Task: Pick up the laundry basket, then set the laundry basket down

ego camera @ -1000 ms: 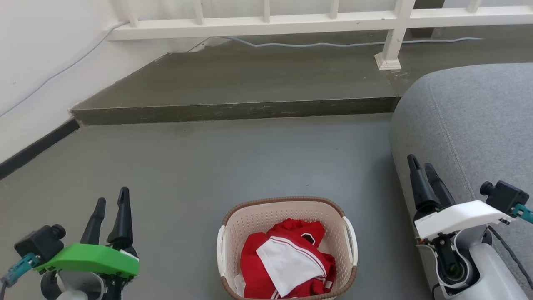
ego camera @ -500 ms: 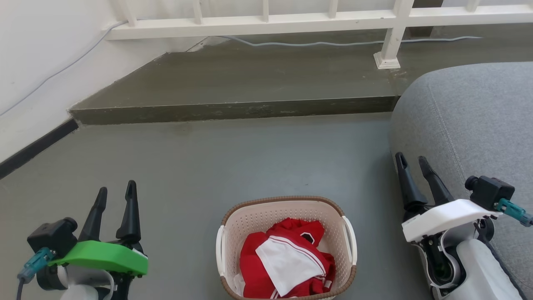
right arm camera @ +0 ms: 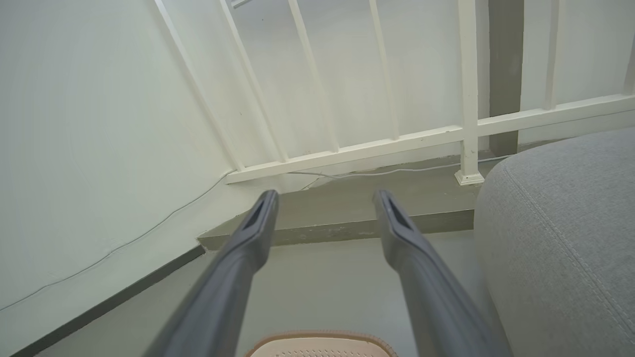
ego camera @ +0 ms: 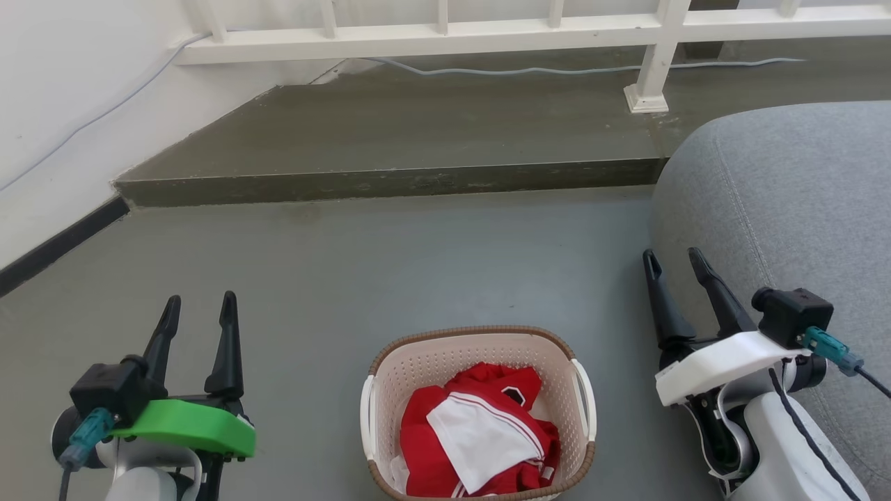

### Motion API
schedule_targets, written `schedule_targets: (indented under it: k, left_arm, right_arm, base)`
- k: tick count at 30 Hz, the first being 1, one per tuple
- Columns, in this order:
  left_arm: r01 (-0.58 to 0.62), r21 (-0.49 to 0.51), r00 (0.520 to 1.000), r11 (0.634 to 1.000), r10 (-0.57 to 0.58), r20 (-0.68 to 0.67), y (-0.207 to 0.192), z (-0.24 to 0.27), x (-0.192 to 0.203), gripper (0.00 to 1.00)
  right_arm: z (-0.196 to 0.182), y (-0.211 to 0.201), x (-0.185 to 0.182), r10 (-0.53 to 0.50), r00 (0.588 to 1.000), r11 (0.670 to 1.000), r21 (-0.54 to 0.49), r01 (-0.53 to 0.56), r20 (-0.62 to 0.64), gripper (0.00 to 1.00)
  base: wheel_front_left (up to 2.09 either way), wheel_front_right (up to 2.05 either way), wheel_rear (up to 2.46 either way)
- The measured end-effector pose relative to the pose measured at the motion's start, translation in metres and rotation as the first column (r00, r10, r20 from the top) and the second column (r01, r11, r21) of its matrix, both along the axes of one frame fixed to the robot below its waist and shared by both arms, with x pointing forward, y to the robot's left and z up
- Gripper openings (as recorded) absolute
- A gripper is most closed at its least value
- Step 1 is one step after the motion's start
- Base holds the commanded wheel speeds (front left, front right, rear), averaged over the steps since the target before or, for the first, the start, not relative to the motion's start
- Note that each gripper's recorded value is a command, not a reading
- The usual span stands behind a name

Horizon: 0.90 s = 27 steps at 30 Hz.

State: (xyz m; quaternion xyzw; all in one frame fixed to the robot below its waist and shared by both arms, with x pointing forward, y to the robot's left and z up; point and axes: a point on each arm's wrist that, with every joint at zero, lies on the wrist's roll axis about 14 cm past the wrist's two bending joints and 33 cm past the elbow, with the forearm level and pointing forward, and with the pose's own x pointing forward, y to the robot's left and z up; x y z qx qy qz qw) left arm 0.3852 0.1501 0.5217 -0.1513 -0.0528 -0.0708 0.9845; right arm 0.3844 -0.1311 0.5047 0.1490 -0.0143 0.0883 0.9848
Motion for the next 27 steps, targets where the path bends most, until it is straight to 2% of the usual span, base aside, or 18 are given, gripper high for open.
schedule_targets:
  k: [5, 27]
  left_arm:
    - [0.006, 0.039, 1.000, 0.999, -0.006, 0.021, -0.002, 0.004, 0.000, 1.00]
    - [0.009, 0.017, 1.000, 1.000, -0.009, 0.014, -0.008, 0.001, 0.003, 1.00]
  right_arm:
    - [0.005, 0.003, 0.002, 0.012, 1.000, 0.999, -0.043, -0.010, 0.028, 1.00]
    - [-0.008, 0.001, 0.004, -0.001, 1.000, 0.998, -0.057, 0.001, -0.009, 1.00]
  base:
    - [0.00, 0.00, 0.00]
    - [0.00, 0.00, 0.00]
